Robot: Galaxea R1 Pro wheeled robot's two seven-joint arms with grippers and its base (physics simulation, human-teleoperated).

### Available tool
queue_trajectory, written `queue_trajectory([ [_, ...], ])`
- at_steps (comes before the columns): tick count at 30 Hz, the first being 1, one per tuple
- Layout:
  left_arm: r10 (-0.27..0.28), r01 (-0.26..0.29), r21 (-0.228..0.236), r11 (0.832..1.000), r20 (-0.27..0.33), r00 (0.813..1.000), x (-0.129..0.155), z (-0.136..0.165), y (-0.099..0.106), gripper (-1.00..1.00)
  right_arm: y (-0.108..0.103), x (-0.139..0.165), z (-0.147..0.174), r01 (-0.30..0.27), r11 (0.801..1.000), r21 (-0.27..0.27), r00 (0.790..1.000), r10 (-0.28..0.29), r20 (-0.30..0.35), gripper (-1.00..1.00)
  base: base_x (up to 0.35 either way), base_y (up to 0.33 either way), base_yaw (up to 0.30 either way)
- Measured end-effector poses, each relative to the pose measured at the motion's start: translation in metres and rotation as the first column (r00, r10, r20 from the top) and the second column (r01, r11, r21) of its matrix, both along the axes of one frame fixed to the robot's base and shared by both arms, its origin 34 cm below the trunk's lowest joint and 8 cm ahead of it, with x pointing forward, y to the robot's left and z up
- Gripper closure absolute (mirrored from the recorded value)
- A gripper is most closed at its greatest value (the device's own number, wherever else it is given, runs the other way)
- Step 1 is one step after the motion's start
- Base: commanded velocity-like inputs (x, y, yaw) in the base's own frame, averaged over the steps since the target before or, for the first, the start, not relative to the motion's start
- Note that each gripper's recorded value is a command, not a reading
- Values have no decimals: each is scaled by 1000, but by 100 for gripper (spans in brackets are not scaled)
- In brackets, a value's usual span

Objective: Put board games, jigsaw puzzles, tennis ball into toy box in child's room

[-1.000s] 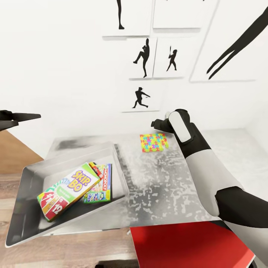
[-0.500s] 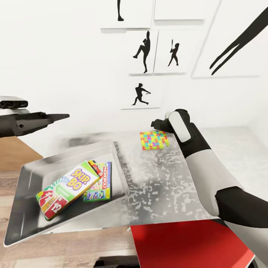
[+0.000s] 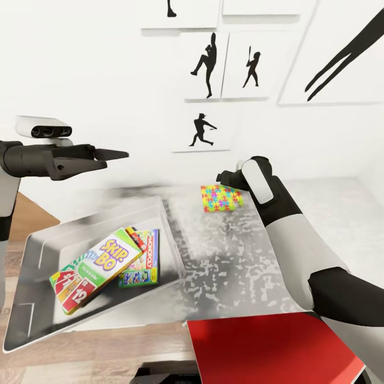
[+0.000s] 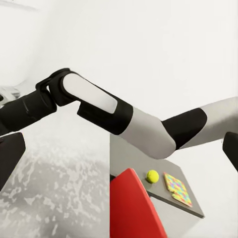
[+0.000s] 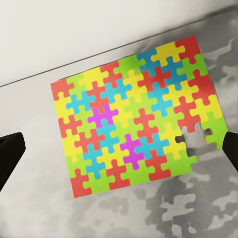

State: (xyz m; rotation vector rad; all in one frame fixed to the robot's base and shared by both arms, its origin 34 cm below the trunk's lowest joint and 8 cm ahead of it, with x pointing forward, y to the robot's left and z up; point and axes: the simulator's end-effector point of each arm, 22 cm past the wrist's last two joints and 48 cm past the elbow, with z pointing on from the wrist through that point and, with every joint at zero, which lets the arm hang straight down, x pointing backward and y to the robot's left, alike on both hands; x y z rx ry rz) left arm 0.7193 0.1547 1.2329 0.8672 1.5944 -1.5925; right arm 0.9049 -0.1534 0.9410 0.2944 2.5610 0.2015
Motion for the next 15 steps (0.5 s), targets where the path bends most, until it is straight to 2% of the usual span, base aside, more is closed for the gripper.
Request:
queue_trajectory([
  [8,-2,2,10,1000,-13,1000,3,-9,0,-100,2,4,1,-3,1000,6,1000,3,16,-100,0,0,0],
  [11,0,0,14,1000,-17,1000,4,-12,1,-100,5,16,24,-8,1000,15,997,7,73,-100,0,0,0],
  [15,1,-1,15,1000,-24,1000,6,-16,2,-100,7,23,39,-19,1000,17,995,18,103,-100,0,0,0],
])
